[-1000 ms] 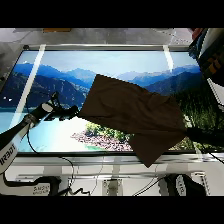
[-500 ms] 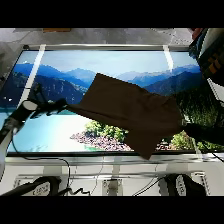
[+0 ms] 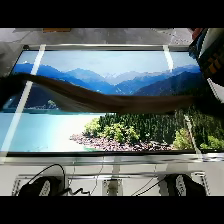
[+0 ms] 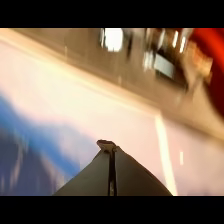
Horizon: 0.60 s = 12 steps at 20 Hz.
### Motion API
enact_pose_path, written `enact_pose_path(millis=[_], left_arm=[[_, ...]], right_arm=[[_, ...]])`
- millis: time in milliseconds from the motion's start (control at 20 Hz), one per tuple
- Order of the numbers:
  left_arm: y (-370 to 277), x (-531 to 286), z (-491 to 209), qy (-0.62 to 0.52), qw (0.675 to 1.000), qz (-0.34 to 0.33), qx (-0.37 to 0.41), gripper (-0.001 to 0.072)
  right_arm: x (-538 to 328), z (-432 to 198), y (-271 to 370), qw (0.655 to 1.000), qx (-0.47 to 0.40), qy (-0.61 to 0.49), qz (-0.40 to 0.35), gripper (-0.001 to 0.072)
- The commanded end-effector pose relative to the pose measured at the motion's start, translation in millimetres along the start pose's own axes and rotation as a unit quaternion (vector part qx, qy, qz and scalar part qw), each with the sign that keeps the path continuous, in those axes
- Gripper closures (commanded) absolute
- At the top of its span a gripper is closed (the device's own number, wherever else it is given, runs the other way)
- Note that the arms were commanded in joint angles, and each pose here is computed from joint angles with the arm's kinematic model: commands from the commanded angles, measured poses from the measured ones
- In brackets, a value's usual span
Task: Fold the clothes and pants, and hang the long-sleeved shirts on hangers.
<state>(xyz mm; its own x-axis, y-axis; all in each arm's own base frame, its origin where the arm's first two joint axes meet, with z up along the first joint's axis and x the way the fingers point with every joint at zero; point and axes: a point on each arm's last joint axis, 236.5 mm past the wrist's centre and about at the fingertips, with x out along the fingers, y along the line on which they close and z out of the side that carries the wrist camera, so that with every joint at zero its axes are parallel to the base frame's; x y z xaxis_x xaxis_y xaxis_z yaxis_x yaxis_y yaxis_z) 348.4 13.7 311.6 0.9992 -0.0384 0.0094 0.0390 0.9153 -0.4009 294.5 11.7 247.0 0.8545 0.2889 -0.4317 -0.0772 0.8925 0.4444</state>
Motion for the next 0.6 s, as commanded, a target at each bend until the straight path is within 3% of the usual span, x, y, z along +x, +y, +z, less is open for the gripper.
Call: enact_pose_path(millis=[0,150,250,400,550], left_arm=[[-35.7,-115.0,134.1,-0.272,0.962,-0.016,0.020,0.0696],[-56.3,-220.2,190.4,-0.432,0.901,-0.032,0.024,0.0697],[-68.5,-260.3,200.0,-0.471,0.881,-0.046,0.026,0.0697],[-73.0,-268.5,201.1,-0.475,0.878,-0.052,0.028,0.0699],[-64.1,-223.1,189.8,-0.423,0.905,-0.041,0.028,0.0701]], right_arm=[[-56.5,70.9,76.4,0.990,-0.075,-0.105,0.051,0.0700],[-118.8,110.9,140.6,0.967,-0.156,-0.192,0.066,0.0700],[-163.1,125.2,181.1,0.943,-0.212,-0.247,0.064,0.0700],[-208.3,135.8,212.0,0.914,-0.266,-0.303,0.037,0.0700],[-214.9,156.3,190.2,0.911,-0.249,-0.328,-0.015,0.0701]])
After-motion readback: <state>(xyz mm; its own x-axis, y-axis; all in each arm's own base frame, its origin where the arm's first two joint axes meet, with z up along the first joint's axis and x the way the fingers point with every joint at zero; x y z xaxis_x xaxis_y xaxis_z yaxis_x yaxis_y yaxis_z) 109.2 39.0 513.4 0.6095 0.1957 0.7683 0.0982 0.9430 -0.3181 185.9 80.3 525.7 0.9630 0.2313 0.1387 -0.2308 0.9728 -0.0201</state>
